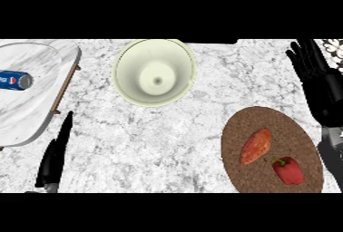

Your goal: Pick the sweet potato from the placemat and place it in the bowl

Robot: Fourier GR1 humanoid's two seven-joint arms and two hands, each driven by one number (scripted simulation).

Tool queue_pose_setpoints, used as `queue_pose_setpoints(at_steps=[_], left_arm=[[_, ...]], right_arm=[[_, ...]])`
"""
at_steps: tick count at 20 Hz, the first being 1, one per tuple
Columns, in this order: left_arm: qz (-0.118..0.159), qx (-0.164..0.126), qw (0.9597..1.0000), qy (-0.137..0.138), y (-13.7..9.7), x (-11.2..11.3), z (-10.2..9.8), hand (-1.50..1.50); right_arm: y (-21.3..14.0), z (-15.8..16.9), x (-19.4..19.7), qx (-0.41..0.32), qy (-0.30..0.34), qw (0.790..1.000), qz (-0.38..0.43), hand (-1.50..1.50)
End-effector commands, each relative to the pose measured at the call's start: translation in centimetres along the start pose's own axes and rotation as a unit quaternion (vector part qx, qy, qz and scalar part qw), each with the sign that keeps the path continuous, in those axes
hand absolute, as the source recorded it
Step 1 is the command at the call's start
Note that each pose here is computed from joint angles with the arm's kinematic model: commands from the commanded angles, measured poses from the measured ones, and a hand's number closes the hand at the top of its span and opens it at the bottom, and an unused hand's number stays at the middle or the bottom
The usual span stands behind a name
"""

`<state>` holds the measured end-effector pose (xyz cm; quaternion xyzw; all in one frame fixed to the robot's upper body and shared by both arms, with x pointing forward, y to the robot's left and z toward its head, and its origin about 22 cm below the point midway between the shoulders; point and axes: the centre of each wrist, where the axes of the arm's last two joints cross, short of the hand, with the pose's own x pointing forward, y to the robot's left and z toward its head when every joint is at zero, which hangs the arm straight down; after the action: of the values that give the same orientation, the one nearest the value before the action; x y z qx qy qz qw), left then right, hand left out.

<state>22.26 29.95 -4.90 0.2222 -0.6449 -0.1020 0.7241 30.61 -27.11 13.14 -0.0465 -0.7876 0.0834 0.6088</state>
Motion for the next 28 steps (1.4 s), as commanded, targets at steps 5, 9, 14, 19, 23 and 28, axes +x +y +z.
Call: queue_pose_setpoints(at_steps=[5,9,14,19,23,28], left_arm=[[0.115,0.036,0.9817,-0.148,4.4,8.9,-5.3,0.00],[0.153,0.041,0.9768,-0.145,4.7,10.3,-5.7,0.00],[0.169,0.035,0.9750,-0.139,6.5,10.6,-6.4,0.00],[0.165,0.050,0.9760,-0.133,8.5,11.2,-6.9,0.00],[0.169,0.052,0.9766,-0.122,7.7,9.5,-5.6,0.00],[0.172,0.044,0.9738,-0.142,8.6,10.6,-5.7,0.00]], right_arm=[[9.1,-0.5,1.1,0.019,-0.062,0.990,-0.125,-1.50],[5.5,0.5,-1.9,-0.183,-0.054,0.978,0.088,-1.50],[13.1,5.8,-3.8,-0.190,-0.090,0.967,0.145,-1.50],[12.8,7.5,-3.1,-0.168,-0.029,0.955,0.244,-1.50],[10.6,8.5,-1.2,-0.173,0.054,0.937,0.298,-1.50],[9.6,9.8,1.4,-0.096,0.174,0.904,0.380,-1.50]])
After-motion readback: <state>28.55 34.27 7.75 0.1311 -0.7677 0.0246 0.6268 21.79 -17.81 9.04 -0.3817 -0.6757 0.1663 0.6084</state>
